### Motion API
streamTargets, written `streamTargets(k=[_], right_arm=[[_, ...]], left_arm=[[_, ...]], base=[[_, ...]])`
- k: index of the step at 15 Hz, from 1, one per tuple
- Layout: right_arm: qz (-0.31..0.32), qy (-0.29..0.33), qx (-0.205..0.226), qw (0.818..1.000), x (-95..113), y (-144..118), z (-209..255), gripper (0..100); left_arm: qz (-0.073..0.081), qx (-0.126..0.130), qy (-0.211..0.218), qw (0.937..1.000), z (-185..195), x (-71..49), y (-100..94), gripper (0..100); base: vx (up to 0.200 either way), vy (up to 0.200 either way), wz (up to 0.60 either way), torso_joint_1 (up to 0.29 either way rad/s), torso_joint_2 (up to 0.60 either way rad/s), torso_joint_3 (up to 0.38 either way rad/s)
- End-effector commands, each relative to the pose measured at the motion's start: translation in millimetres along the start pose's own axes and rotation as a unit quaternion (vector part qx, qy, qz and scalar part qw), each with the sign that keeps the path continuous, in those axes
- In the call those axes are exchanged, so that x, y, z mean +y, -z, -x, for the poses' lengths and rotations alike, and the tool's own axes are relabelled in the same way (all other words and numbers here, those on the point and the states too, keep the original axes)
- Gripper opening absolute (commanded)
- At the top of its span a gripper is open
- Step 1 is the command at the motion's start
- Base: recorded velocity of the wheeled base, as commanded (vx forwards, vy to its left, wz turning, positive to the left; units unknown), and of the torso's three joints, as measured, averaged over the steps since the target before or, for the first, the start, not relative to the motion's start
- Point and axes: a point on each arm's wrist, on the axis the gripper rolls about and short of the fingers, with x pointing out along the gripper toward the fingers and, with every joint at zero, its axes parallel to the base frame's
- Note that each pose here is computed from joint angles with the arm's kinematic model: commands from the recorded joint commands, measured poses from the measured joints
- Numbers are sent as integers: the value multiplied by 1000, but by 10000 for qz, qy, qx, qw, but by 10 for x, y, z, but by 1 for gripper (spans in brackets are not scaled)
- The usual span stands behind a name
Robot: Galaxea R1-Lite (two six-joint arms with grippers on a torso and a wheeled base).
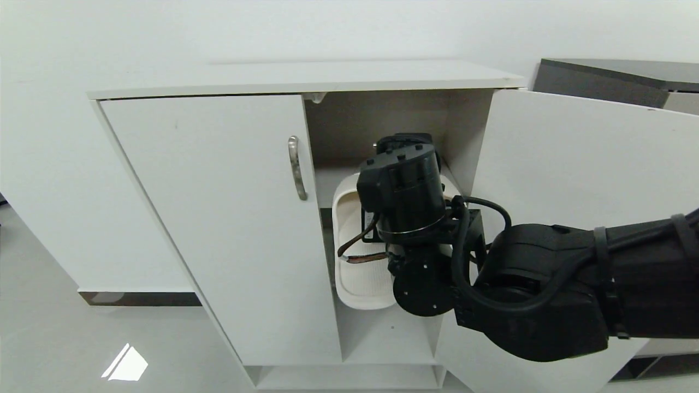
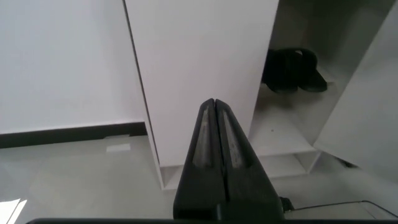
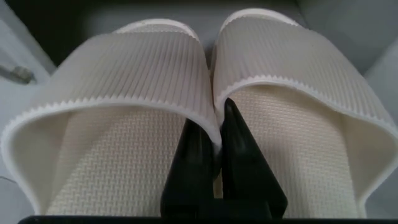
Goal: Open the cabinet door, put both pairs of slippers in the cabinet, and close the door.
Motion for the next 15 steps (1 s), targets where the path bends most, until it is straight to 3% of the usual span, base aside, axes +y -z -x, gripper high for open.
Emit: streamTargets(k=[1,7,15], right_arm=[[41,31,10,10000,26,35,-48,0],[22,-106,19,9999,105,48,-260,0],[169,249,-108,9995,147,107,-736,0]], left_arm=[[-1,-1,-4,10000,0,0,0,0],[0,6,-4,10000,-1,0,0,0],[14,-1,-4,10000,0,0,0,0]], base=[[200,0,0,2,2,2],[200,0,0,2,2,4],[0,0,0,0,0,0]])
